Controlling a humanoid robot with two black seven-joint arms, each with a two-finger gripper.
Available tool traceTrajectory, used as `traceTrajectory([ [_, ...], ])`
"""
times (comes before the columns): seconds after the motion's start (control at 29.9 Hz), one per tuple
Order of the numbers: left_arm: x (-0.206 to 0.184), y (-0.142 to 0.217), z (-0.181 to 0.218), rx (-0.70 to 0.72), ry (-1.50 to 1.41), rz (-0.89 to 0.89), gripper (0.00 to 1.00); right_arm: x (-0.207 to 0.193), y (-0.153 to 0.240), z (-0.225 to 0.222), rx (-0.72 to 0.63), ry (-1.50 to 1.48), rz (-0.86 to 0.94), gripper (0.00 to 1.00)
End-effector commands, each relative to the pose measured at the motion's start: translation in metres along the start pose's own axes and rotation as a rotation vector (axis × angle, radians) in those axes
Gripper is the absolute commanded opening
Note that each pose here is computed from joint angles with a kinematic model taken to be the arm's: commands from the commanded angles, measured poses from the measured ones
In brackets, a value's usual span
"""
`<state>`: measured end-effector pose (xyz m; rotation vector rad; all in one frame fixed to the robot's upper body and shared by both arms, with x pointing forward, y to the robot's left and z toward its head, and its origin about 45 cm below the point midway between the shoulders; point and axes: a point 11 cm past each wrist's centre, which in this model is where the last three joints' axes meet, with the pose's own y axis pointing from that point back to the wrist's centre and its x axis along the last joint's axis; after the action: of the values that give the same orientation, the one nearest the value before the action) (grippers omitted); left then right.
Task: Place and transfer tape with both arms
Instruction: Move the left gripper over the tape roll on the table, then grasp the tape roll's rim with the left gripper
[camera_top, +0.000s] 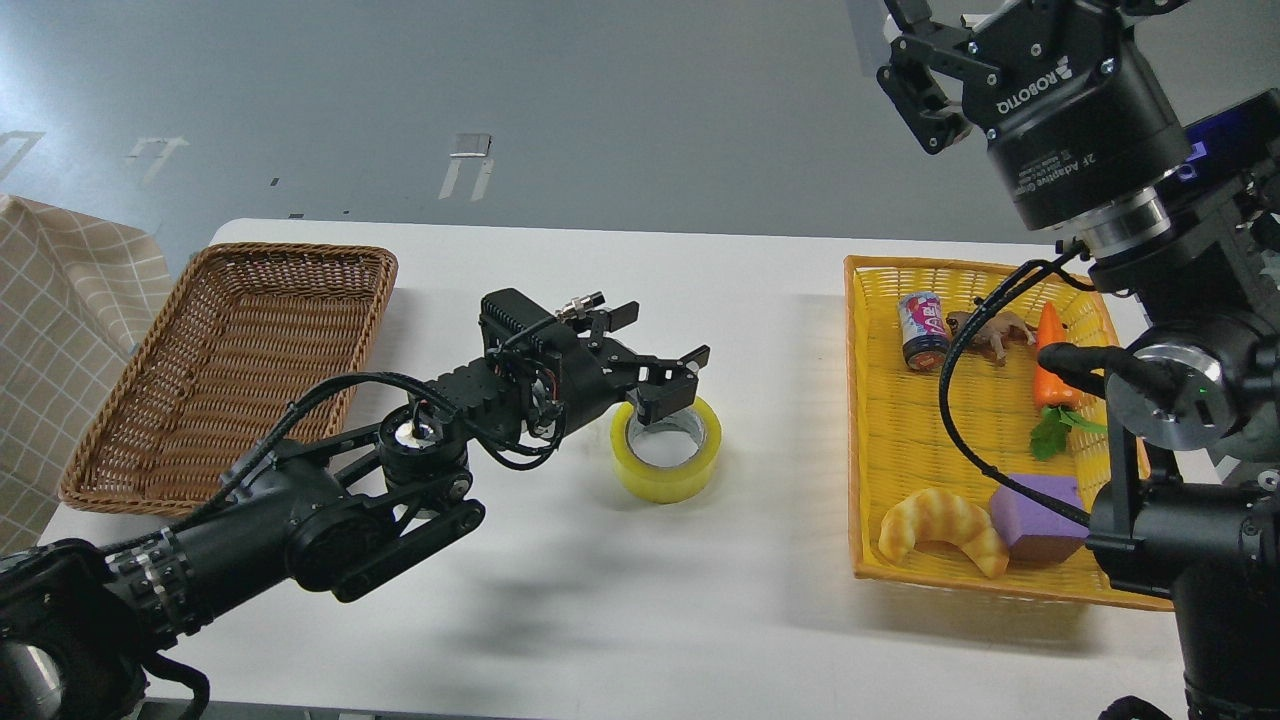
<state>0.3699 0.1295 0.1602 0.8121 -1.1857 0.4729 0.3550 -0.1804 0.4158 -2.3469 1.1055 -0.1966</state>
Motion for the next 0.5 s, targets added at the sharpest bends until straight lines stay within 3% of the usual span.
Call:
traceTrajectory([
  [0.0, -0.004, 0.007, -0.012, 0.028, -0.009, -0.013, 1.00, 0.001, 0.002, 0.002, -0.006, -0.003, 0.005, 1.00],
  [0.47, -0.022, 0.009, 0.013, -0.015, 0.058, -0.016, 1.00, 0.003, 0.005, 0.006, -0.019, -0.006, 0.021, 1.00],
])
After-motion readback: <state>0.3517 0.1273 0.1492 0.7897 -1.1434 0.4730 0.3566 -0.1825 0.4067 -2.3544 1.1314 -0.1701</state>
